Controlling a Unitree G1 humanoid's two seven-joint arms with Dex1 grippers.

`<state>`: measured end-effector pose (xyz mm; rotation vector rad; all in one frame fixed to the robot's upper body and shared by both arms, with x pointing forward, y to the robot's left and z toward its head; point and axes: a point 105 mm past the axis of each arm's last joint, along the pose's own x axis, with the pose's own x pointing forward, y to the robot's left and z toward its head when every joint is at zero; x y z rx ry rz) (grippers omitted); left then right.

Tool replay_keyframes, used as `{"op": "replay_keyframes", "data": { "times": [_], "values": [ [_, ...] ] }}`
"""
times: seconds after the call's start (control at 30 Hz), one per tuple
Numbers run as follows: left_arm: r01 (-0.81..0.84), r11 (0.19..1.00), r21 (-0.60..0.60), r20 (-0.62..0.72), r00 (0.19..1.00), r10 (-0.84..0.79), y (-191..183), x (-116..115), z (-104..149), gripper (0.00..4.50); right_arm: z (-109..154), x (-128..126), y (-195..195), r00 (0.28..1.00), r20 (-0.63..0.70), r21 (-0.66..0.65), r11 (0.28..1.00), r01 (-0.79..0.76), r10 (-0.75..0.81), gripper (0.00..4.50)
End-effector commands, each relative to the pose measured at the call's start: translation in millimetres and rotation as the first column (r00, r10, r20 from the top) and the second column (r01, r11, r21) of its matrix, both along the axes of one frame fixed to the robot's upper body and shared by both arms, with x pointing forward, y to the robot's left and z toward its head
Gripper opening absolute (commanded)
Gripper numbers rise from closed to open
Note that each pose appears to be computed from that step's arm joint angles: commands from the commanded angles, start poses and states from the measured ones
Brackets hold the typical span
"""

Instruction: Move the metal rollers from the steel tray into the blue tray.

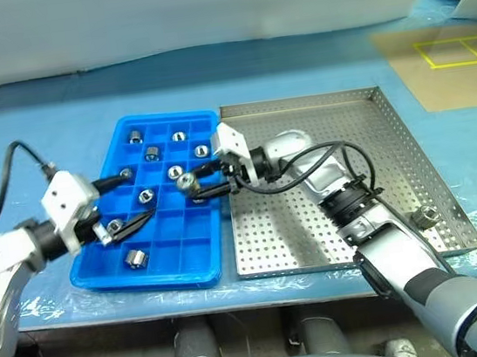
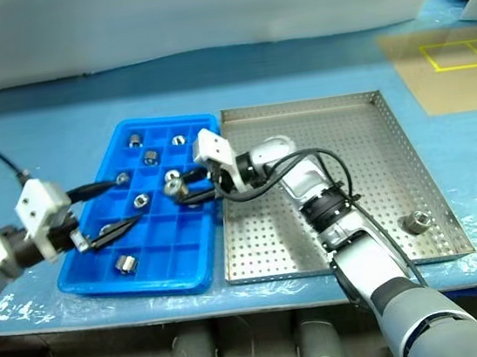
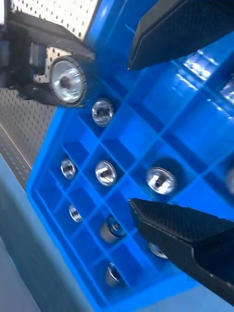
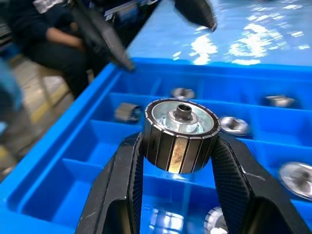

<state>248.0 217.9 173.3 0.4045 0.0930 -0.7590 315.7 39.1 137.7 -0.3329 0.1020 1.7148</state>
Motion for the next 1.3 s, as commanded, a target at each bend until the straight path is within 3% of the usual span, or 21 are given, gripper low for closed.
{"op": "replay_keyframes", "data": {
  "times": [0.03, 0.23, 0.53, 0.73, 1.07, 1.3],
  "values": [
    [-0.015, 1.000, 0.002, 0.059, 0.998, 0.015, -5.4, -9.0, 14.6, 4.42, -1.2, -3.9, 15.4, 0.997, 0.051, -0.003, 0.998, -0.056, 0.056, 1.63],
    [-0.036, 0.999, -0.008, 0.054, 0.998, 0.036, -8.9, -14.3, 14.3, 4.42, 0.5, -4.0, 29.0, 0.995, 0.065, 0.015, 0.997, -0.078, 0.077, 1.63],
    [-0.028, 0.999, -0.018, 0.064, 0.998, 0.029, -13.1, -8.9, 14.8, 4.42, -5.3, 4.5, 19.6, 0.995, 0.093, -0.005, 0.999, -0.048, 0.048, 1.63],
    [0.015, 1.000, -0.021, 0.063, 0.998, -0.013, -17.6, -0.2, 15.0, 4.42, -8.3, 7.3, 15.6, 0.996, 0.084, -0.002, 1.000, -0.011, 0.011, 3.62],
    [0.149, 0.988, -0.045, 0.064, 0.987, -0.146, -41.9, 15.5, 14.0, 4.42, 13.4, 24.0, -12.1, 0.984, 0.134, 0.051, 0.992, 0.113, -0.119, 3.62],
    [0.363, 0.928, -0.080, 0.090, 0.930, -0.356, -88.6, 48.2, 13.7, 4.42, 49.6, 36.0, -88.2, 0.925, 0.157, 0.085, 0.938, 0.336, -0.346, 3.62]
  ]
}}
